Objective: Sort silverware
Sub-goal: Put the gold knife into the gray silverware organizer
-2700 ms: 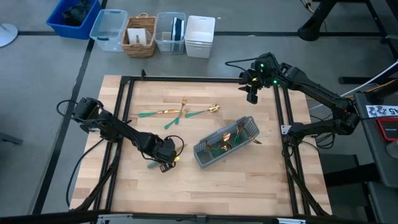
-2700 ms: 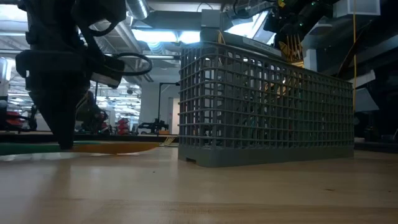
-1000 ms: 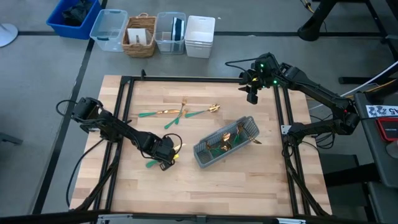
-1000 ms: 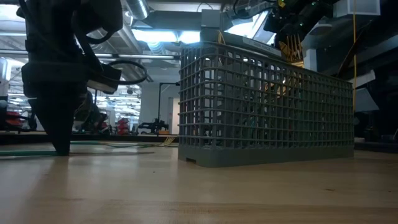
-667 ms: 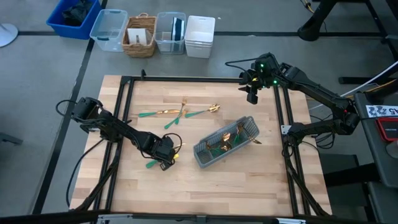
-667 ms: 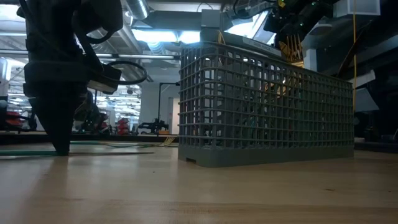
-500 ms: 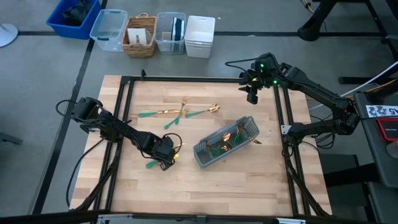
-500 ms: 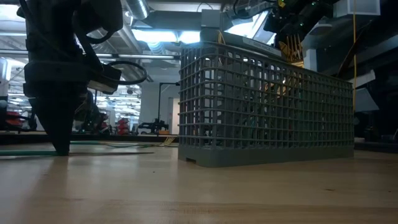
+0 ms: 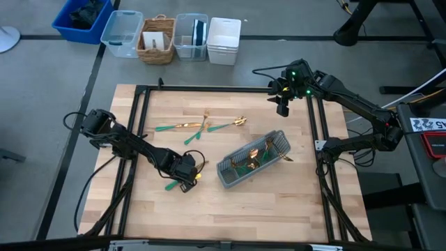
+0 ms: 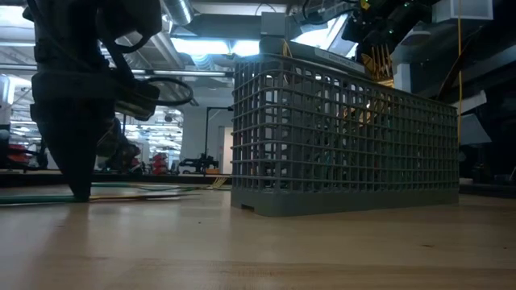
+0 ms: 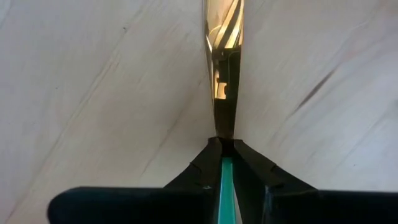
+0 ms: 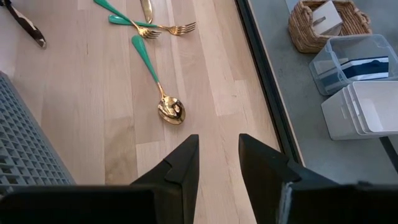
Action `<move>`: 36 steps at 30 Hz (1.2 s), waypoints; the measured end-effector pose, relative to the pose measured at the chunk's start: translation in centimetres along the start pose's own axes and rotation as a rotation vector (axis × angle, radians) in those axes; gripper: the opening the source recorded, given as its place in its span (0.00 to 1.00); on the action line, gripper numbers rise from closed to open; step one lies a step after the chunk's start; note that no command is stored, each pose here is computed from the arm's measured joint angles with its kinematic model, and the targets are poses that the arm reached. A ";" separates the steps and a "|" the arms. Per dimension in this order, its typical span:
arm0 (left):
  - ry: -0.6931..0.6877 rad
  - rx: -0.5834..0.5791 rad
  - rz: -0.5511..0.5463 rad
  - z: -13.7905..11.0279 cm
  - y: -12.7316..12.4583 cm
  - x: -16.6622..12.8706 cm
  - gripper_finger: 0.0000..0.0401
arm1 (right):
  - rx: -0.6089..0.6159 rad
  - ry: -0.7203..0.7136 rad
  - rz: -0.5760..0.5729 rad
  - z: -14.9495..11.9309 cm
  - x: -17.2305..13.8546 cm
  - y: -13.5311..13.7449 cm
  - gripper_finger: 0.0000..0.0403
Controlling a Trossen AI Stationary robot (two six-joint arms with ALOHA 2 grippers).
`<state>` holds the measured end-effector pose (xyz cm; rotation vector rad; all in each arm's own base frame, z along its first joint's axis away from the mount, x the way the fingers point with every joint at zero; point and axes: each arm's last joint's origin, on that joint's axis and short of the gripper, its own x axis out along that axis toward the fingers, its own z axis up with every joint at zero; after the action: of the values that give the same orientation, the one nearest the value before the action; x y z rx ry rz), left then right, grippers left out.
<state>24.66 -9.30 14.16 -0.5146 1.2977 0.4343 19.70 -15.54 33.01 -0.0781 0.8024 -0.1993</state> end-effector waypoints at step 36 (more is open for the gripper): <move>0.045 0.020 0.033 0.0 0.0 0.8 0.26 | 0.002 0.006 0.003 -0.1 0.0 0.0 0.29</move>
<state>24.80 -9.26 13.33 -0.4896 1.3537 0.4390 19.66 -15.52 32.97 -0.0743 0.8079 -0.1972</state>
